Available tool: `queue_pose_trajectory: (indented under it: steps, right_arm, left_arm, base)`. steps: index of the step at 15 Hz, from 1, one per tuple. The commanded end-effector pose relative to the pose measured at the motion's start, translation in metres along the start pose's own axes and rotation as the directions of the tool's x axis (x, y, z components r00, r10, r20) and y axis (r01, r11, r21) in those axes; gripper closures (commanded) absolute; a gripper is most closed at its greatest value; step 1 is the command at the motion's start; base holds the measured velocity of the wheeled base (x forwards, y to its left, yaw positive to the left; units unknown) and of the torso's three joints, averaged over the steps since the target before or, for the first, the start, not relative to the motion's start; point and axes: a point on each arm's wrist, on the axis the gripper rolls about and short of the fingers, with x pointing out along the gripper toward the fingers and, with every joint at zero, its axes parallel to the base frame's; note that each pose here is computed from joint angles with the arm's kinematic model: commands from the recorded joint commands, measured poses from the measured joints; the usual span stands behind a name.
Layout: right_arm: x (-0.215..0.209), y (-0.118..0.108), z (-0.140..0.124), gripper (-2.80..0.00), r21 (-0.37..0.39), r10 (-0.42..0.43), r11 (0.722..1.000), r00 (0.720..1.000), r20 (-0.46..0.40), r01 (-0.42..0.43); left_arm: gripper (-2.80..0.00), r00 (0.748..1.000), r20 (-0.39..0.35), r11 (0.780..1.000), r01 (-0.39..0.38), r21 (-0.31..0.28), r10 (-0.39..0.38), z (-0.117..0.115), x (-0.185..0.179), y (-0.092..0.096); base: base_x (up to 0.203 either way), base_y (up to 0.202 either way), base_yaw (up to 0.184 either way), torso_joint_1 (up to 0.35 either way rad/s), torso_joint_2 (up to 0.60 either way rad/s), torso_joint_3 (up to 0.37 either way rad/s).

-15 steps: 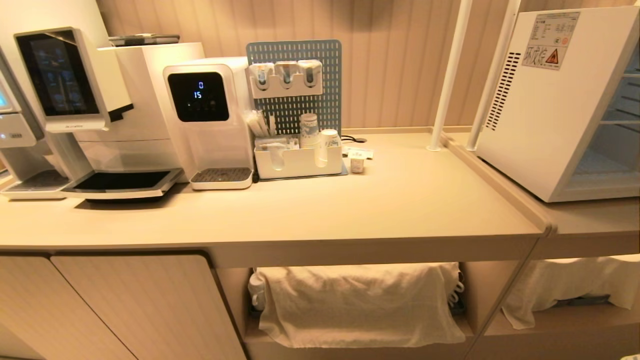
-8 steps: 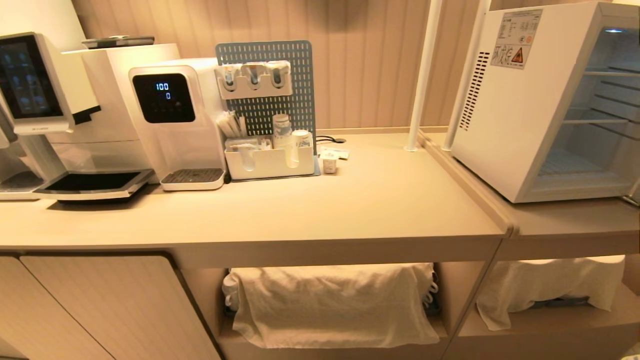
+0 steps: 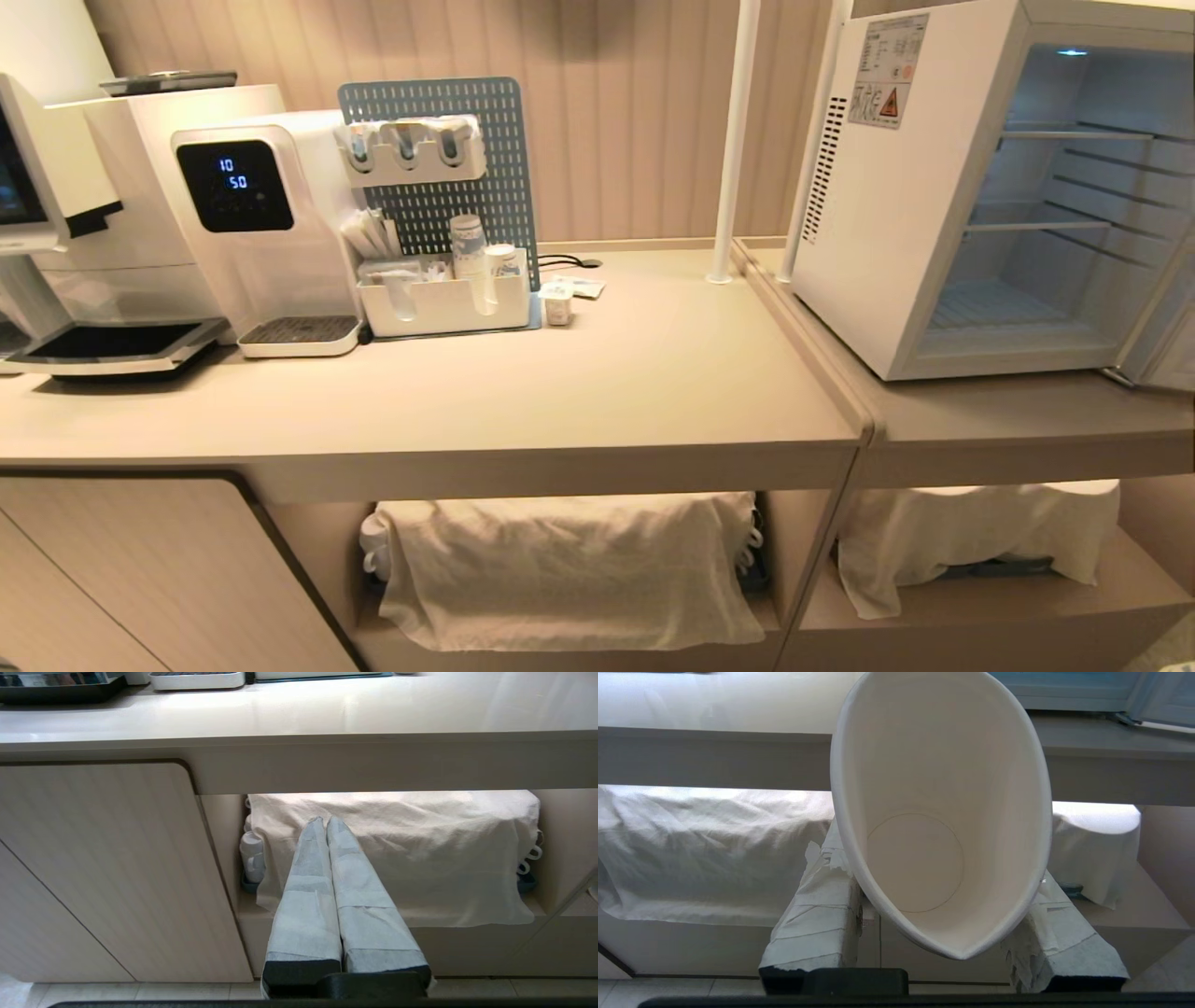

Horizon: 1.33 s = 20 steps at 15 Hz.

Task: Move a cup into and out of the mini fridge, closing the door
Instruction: Put the paper cup in the freezer

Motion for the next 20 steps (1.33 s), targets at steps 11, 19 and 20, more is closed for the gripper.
queue_pose_trajectory:
  steps: [11,19,20]
  right_arm:
    - [0.0014,0.0004,-0.0046,0.00,-0.002,0.002,1.000,1.000,-0.018,-0.002]
    - [0.0014,0.0004,-0.0047,0.00,-0.003,0.002,1.000,1.000,-0.019,-0.002]
    - [0.0014,0.0005,-0.0047,0.00,-0.003,0.004,1.000,1.000,-0.019,-0.004]
  left_arm:
    - [0.00,1.000,-0.001,1.000,0.000,0.000,0.000,0.0000,0.0001,0.0000]
    - [0.00,1.000,-0.001,1.000,0.001,-0.008,-0.001,-0.0002,0.0002,0.0000]
    - [0.00,1.000,0.001,1.000,0.001,-0.009,-0.001,-0.0001,0.0002,0.0000]
  base:
    - [0.000,-0.194,-0.001,0.002,0.00,0.003]
    - [0.000,-0.184,0.000,0.004,0.00,0.002]
    - [0.000,-0.071,0.001,0.001,0.00,0.002]
